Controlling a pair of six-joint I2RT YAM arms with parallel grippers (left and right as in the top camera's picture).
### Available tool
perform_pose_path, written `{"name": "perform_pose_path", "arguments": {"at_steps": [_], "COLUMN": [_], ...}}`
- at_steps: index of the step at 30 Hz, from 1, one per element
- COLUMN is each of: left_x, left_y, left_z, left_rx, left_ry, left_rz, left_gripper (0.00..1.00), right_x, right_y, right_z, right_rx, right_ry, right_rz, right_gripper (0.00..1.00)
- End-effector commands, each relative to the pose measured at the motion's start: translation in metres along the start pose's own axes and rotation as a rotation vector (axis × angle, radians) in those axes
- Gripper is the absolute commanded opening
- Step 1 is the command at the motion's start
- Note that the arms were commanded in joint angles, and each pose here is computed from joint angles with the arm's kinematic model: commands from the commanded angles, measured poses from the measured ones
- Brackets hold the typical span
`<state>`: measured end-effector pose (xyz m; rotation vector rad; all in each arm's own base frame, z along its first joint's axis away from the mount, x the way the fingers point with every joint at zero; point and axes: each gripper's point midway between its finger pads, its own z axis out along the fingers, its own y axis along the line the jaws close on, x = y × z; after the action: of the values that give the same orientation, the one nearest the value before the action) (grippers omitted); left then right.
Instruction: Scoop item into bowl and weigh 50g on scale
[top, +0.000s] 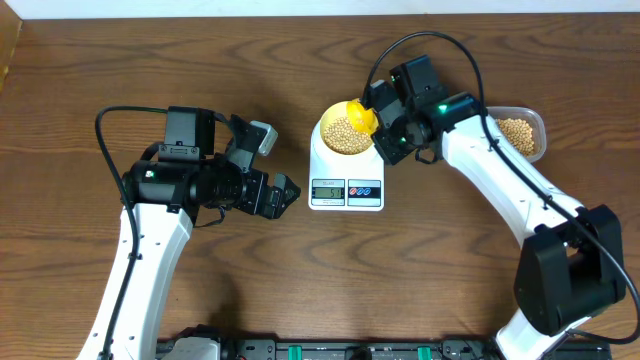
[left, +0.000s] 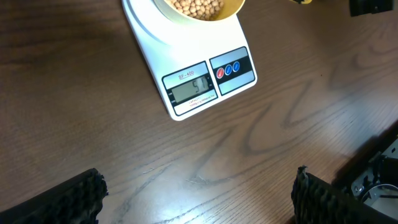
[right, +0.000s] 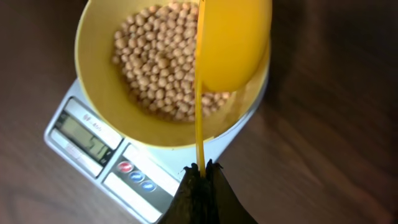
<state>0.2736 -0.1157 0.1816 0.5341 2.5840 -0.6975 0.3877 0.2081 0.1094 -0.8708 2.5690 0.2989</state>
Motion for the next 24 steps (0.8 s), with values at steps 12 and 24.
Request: {"name": "perform_pose_path", "arguments": {"at_steps": [12, 24], "left_x": [0.003, 0.003], "left_y": [0.003, 0.003], "left_z": [0.001, 0.001], "left_rx": [-0.009, -0.009], "left_ry": [0.01, 0.01], "left_rz": [-0.004, -0.004], "left_gripper": [0.98, 0.98], "right_x": [-0.001, -0.003], "right_y": [0.013, 0.019], "right_z": [0.018, 0.019], "right_rx": [0.033, 0.06], "right_ry": [0.031, 0.032], "right_rz": [-0.061, -0.089], "right_gripper": [0.01, 0.01]}}
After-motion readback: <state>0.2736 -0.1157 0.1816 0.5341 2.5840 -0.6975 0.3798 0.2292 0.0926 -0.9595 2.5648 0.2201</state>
